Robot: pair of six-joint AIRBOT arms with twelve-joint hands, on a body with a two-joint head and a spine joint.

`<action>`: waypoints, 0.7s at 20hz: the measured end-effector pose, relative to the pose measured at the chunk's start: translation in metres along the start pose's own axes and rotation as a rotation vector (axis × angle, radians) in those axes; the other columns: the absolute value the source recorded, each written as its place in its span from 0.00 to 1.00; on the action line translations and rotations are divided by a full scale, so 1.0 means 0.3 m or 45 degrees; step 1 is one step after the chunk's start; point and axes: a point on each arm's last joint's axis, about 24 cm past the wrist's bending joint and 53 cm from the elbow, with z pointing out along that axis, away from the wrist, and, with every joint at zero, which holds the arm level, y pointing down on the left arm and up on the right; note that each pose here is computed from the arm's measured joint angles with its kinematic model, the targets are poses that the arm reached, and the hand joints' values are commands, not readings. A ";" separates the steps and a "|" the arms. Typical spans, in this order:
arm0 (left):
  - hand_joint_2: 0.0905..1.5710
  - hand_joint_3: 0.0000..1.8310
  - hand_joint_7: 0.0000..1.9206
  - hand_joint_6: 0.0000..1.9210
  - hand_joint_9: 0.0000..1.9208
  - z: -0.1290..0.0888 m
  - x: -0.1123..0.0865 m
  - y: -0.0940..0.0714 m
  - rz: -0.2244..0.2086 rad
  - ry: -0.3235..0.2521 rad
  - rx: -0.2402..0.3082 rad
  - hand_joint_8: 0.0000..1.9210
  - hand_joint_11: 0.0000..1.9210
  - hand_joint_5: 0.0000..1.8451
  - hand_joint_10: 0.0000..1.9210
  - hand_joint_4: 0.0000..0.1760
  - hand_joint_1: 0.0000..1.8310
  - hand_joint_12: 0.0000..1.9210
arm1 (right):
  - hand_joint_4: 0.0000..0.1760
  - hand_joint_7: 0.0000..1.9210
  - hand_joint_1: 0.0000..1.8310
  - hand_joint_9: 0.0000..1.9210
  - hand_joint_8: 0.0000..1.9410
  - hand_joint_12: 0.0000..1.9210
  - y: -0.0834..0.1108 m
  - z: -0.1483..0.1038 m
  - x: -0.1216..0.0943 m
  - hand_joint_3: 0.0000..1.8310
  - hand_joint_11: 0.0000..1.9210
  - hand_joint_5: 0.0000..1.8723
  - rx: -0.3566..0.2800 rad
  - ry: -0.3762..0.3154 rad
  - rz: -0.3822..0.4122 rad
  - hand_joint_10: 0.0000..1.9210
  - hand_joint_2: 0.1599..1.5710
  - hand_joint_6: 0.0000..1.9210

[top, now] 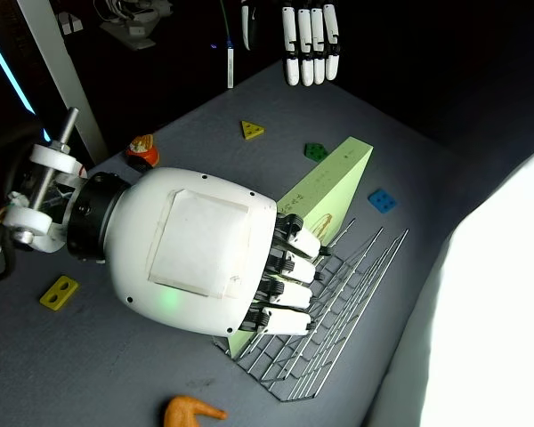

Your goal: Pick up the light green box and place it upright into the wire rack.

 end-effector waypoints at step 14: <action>0.82 0.00 0.09 0.00 0.08 -0.002 0.001 0.005 -0.013 -0.001 -0.003 0.00 0.00 0.08 0.00 0.11 0.28 0.25 | 0.00 0.51 0.75 0.41 0.57 0.93 -0.066 0.036 0.042 0.00 0.28 0.53 0.044 0.035 0.016 0.75 0.69 0.43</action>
